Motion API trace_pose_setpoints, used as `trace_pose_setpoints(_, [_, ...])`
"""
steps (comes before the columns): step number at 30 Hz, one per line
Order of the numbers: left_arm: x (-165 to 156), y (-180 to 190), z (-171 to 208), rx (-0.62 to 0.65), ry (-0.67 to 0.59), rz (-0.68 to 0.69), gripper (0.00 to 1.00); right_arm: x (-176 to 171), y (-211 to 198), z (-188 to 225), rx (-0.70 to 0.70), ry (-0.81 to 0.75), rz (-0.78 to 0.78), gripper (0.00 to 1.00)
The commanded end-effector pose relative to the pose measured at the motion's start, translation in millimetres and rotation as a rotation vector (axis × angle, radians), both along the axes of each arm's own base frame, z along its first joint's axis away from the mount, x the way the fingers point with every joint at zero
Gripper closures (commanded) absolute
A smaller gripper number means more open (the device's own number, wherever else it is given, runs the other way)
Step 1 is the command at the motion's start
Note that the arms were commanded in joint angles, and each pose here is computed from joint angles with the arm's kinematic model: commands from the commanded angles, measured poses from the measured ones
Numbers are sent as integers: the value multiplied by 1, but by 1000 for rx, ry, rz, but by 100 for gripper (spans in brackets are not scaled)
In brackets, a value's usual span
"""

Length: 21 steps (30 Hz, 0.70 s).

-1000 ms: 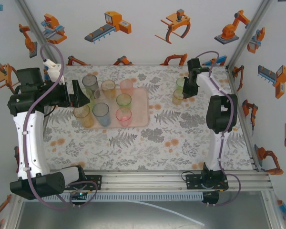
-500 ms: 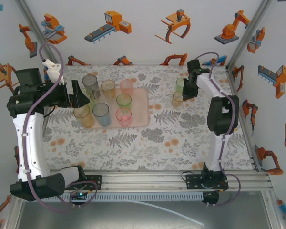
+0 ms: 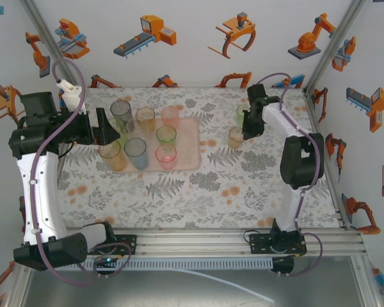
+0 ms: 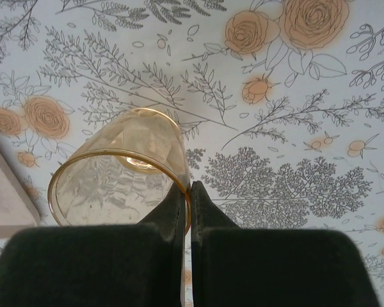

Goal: Place the glasses into the tray

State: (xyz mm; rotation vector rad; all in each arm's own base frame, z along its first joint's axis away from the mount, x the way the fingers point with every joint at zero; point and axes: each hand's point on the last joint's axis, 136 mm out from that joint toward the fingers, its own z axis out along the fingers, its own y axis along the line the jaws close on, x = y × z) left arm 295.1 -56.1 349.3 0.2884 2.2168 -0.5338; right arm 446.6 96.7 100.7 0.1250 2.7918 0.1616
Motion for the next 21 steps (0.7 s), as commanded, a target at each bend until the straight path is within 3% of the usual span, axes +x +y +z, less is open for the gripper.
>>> trace_pose_setpoints(1, [0,-1,-1,-5,3,-13,3,-12,2,20,-22,-37,26,99])
trace_pose_setpoints(6, [1,1,1,5,1,-4,3,-23,8,28,-14,-41,43,99])
trace_pose_setpoints(12, [9,23,-1,105,-21,91,3,-38,14,34,9,-50,40,99])
trace_pose_setpoints(21, [10,13,2,100,-29,40,3,-61,18,30,1,-38,39,99])
